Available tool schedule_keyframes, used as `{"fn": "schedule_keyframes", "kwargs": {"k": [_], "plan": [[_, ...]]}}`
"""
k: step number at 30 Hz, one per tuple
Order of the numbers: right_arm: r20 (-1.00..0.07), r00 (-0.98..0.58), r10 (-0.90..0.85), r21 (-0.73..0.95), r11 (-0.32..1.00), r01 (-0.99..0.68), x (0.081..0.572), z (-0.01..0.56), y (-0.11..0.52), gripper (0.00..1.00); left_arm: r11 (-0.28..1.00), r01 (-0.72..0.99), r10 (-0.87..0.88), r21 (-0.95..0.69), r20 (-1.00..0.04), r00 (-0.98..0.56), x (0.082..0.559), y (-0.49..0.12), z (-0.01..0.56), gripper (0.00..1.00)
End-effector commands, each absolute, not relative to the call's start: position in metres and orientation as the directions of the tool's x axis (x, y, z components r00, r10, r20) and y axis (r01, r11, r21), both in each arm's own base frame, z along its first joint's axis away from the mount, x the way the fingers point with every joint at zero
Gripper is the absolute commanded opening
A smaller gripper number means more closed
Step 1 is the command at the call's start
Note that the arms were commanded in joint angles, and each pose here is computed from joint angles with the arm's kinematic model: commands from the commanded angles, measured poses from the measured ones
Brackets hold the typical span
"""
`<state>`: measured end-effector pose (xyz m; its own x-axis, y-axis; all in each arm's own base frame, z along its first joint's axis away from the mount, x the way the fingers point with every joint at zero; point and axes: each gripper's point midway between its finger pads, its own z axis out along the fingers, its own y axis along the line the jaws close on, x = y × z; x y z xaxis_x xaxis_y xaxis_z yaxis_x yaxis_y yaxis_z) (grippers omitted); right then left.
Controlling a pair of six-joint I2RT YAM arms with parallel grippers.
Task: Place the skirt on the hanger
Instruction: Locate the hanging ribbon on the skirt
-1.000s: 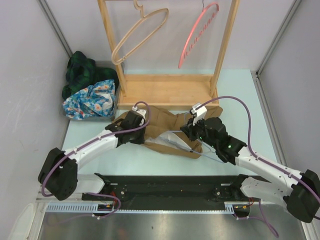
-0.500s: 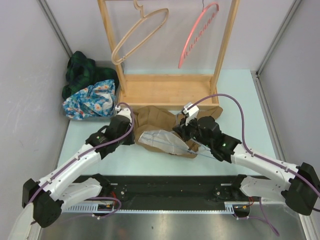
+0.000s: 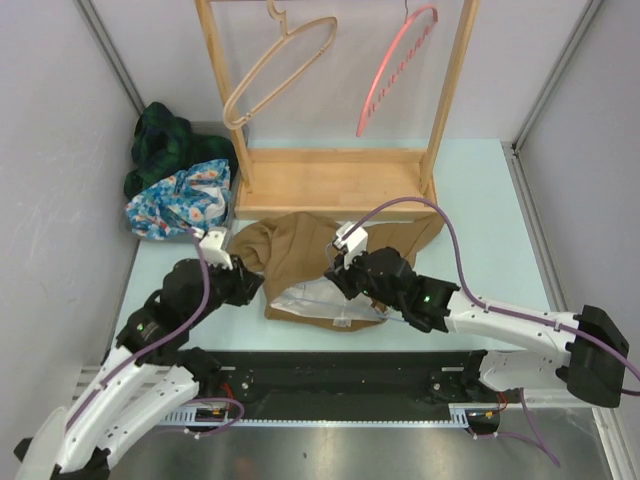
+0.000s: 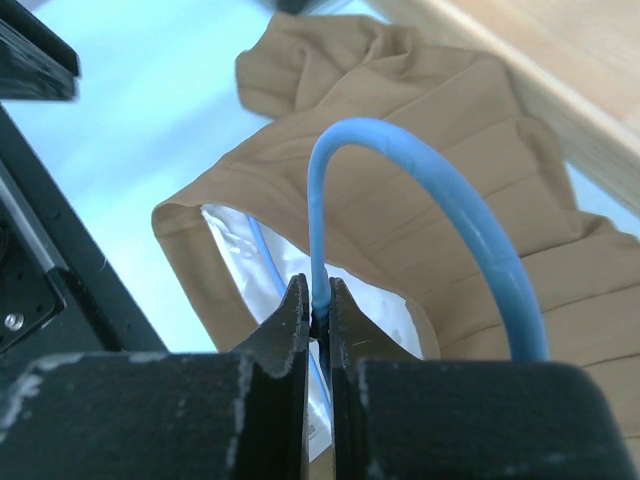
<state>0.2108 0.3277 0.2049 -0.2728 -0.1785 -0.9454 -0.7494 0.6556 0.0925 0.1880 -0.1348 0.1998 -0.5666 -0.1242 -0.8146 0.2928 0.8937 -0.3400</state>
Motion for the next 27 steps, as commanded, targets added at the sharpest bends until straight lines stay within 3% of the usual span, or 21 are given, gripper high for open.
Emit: {"fn": "schedule_keyframes", "kwargs": {"k": [1,5,10,17,27], "plan": [[-0.966,-0.231,-0.113,0.094,0.682,-0.726,0.21,0.228,0.344,0.0,0.788,0.44,-0.113,-0.43,-0.804,-0.584,0.161,-0.158,0.204,0.27],[-0.962,-0.25,-0.106,0.112,0.684,-0.721,0.208,0.222,0.351,0.0,0.723,0.48,-0.116,-0.497,-0.772,-0.625,0.148,-0.175,0.2,0.22],[-0.95,-0.288,-0.119,0.125,0.701,-0.702,0.214,0.216,0.348,0.0,0.74,0.457,-0.132,-0.493,-0.773,-0.62,0.151,-0.187,0.196,0.22],[-0.926,-0.359,-0.115,0.169,0.726,-0.666,0.238,0.224,0.337,0.0,0.847,0.437,0.021,-0.304,-0.802,-0.597,0.166,-0.209,0.161,0.25],[-0.915,-0.379,-0.137,0.178,0.706,-0.686,0.246,0.222,0.328,0.0,0.905,0.408,0.121,-0.124,-0.844,-0.523,0.193,-0.212,0.133,0.18]]}}
